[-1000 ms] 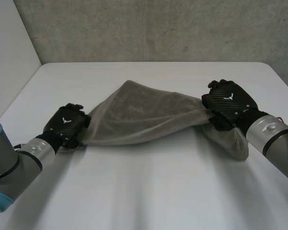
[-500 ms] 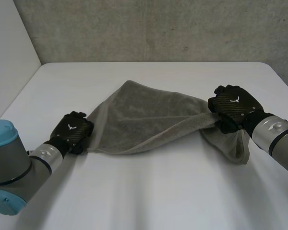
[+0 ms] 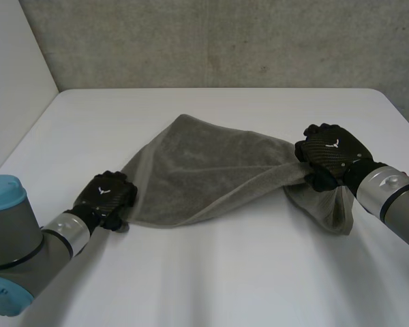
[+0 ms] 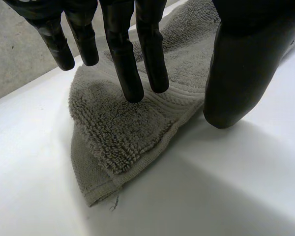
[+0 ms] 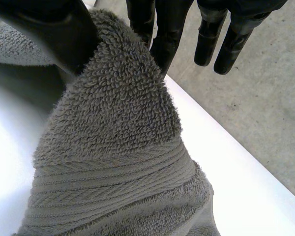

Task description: Fold the towel.

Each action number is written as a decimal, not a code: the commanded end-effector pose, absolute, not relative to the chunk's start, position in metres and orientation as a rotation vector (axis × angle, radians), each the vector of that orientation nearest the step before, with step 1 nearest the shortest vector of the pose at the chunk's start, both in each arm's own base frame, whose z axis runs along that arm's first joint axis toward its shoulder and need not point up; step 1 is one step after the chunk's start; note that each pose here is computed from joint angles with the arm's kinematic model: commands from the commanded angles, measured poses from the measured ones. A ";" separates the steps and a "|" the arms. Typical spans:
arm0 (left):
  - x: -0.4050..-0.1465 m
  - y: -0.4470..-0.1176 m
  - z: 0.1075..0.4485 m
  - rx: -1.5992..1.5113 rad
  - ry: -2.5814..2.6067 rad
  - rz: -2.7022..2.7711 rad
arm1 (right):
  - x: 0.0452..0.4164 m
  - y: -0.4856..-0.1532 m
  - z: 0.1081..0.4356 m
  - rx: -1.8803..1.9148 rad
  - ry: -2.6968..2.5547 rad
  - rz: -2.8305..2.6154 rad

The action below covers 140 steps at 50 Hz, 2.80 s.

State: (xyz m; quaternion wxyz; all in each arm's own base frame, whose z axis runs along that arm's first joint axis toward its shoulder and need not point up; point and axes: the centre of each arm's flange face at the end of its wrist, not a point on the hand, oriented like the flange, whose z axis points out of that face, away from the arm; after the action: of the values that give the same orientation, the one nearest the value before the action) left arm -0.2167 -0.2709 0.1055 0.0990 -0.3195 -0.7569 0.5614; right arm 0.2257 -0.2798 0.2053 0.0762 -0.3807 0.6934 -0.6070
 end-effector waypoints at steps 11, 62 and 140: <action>-0.219 -0.286 0.107 -0.946 -2.211 1.719 | 0.226 -0.281 0.202 -1.143 2.088 -1.805; -0.233 -0.278 0.100 -0.996 -2.189 1.659 | 0.226 -0.282 0.194 -1.146 2.105 -1.773; -0.203 -0.289 0.187 -0.610 -2.076 1.767 | 0.241 -0.317 0.152 -0.952 2.257 -1.212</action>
State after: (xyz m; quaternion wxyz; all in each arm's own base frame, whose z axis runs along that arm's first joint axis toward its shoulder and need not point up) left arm -0.2022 -0.2898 0.1870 0.1729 -0.2142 -0.7318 0.6234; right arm 0.2373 -0.3155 0.1633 0.1881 -0.3357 0.8085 -0.4453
